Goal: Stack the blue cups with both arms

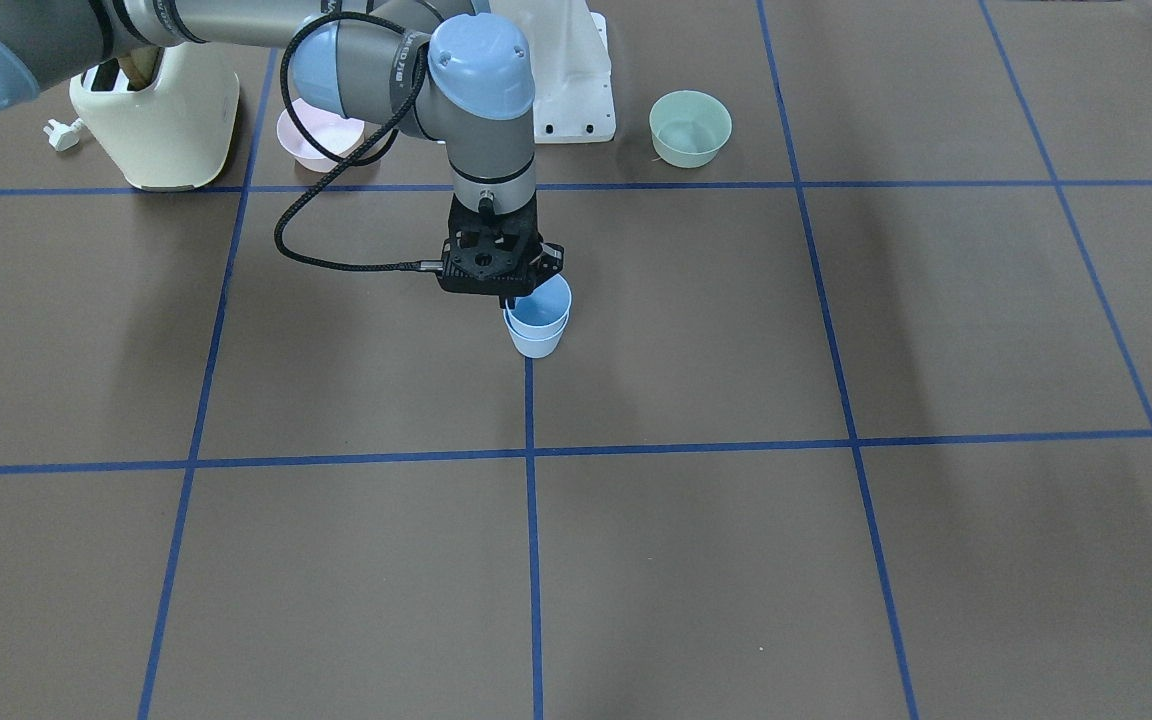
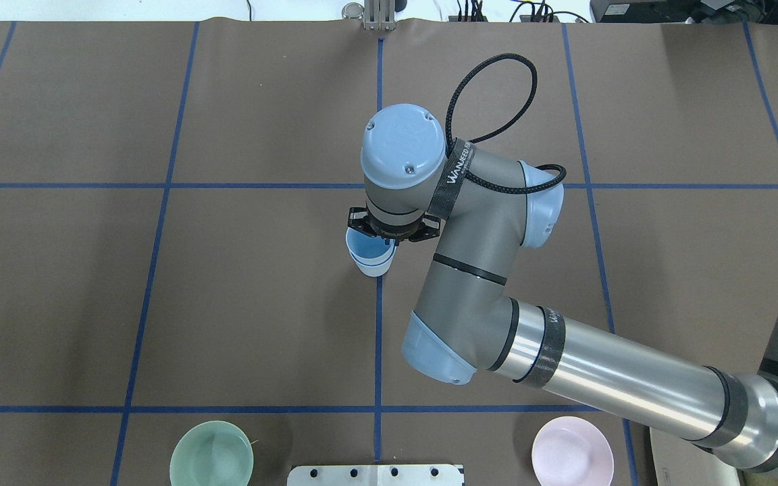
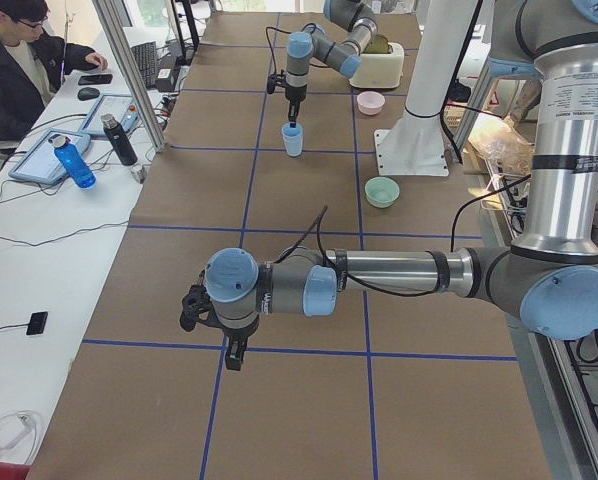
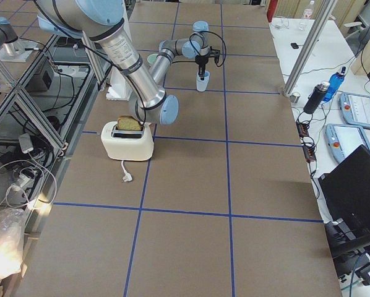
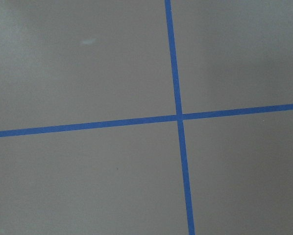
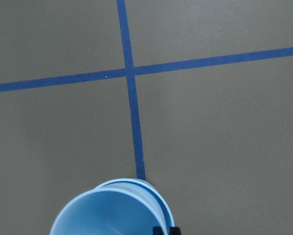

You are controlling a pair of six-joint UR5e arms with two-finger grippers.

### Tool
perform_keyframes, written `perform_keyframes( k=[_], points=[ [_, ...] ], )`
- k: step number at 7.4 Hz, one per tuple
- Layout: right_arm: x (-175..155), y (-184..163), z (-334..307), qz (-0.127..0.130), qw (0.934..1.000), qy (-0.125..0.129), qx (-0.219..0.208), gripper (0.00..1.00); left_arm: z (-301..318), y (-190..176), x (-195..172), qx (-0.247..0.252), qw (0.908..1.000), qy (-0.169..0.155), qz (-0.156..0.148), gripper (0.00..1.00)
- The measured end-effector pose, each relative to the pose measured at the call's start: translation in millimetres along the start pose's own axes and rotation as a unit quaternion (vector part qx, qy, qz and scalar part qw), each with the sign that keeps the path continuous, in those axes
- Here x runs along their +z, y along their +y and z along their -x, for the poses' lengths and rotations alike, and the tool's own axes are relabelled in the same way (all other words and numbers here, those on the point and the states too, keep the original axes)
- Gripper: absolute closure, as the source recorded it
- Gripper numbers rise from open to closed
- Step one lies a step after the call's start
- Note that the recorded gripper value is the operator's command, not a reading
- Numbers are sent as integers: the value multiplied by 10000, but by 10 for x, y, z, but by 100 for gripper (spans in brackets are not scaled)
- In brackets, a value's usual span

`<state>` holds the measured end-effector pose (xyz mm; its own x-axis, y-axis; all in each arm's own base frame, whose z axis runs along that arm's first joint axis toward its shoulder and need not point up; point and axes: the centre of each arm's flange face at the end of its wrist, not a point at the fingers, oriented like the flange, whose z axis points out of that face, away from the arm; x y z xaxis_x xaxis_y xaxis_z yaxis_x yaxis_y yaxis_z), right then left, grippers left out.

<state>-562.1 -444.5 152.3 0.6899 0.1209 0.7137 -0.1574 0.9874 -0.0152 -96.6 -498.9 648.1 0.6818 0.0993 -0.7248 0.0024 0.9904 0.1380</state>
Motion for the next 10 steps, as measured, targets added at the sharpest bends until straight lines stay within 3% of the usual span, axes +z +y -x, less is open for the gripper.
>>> perform_keyframes(
  k=[3, 5, 8, 10],
  points=[
    [-246, -146, -60, -99, 9998, -177, -4, 0, 7, 7, 7, -15, 10000, -2, 8, 2],
    [-619, -890, -614, -78, 9995, -279, -128, 0, 0, 7, 1, -156, 9999, 1, 4, 2],
    [-1044, -2213, -2686, -41, 9958, -111, -907, 0, -140, -54, -122, -622, 9979, -2, -174, 2],
    [-1146, -2508, -4212, 18, 9907, 110, -1359, 0, -206, -81, -160, -560, 9982, -35, -223, 2]
  ],
)
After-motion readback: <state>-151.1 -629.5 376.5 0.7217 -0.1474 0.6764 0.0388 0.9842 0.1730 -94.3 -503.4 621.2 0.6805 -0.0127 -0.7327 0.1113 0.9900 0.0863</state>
